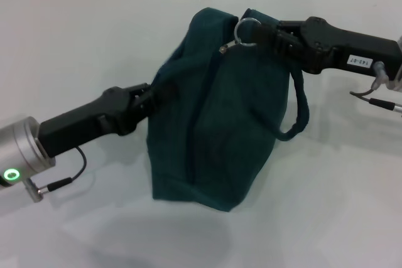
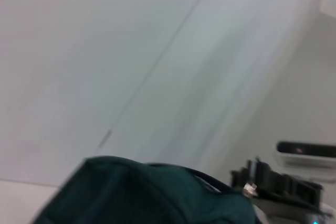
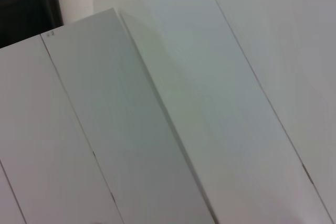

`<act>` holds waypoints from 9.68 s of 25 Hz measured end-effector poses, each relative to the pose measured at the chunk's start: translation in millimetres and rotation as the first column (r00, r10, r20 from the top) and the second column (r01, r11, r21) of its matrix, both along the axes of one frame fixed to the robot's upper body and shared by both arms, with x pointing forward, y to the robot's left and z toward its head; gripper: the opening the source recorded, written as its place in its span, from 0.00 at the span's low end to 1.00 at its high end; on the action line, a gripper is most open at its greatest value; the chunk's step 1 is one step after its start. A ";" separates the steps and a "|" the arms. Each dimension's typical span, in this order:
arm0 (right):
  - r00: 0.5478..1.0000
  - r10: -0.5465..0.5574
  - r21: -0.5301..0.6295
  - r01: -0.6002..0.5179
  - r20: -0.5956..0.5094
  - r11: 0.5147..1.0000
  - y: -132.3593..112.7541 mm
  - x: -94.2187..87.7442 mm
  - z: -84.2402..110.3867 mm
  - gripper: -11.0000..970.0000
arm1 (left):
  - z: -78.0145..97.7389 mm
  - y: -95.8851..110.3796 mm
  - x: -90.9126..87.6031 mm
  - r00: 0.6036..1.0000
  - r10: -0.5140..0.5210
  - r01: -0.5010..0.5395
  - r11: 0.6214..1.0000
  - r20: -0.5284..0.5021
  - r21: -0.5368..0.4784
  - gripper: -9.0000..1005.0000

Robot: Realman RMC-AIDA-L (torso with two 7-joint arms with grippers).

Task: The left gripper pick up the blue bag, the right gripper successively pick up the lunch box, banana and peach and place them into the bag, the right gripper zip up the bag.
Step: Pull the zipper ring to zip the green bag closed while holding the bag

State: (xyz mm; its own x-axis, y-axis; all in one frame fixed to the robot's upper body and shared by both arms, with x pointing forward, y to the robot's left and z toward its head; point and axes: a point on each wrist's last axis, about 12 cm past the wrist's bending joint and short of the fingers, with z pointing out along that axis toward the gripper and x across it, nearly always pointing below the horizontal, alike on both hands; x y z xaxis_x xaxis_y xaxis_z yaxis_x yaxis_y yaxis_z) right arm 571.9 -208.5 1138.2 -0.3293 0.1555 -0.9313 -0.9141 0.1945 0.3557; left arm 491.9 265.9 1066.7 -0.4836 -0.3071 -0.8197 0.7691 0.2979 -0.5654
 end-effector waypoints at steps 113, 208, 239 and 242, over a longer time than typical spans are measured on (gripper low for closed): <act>0.991 -0.050 0.050 0.044 0.125 0.998 6.4 14.2 13.3 0.01 | 144.8 -75.3 67.7 0.974 -0.220 0.128 0.739 0.057 0.661 0.86; 0.892 -0.437 0.071 0.446 -0.114 0.892 -75.3 -7.9 -38.1 0.01 | 148.4 -72.8 73.2 0.961 -0.234 0.097 0.783 0.146 0.614 0.09; 0.840 -0.494 0.019 0.511 -0.225 0.860 -83.9 -13.3 -58.0 0.01 | 164.4 -60.0 72.3 0.956 -0.189 0.051 0.859 0.223 0.509 0.09; 0.834 -0.501 0.012 0.517 -0.233 0.856 -83.7 -13.2 -59.8 0.01 | 164.7 -60.0 71.6 0.956 -0.187 0.052 0.865 0.224 0.500 0.09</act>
State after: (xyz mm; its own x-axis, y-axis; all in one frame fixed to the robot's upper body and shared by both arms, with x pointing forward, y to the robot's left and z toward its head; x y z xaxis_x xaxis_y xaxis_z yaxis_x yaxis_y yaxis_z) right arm 558.7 -292.3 1078.4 -0.3737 0.4195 -0.8272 -0.5931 0.5776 0.5609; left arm 563.5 205.9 1231.4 -0.2430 0.2072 -0.9476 0.9135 0.3776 -0.1517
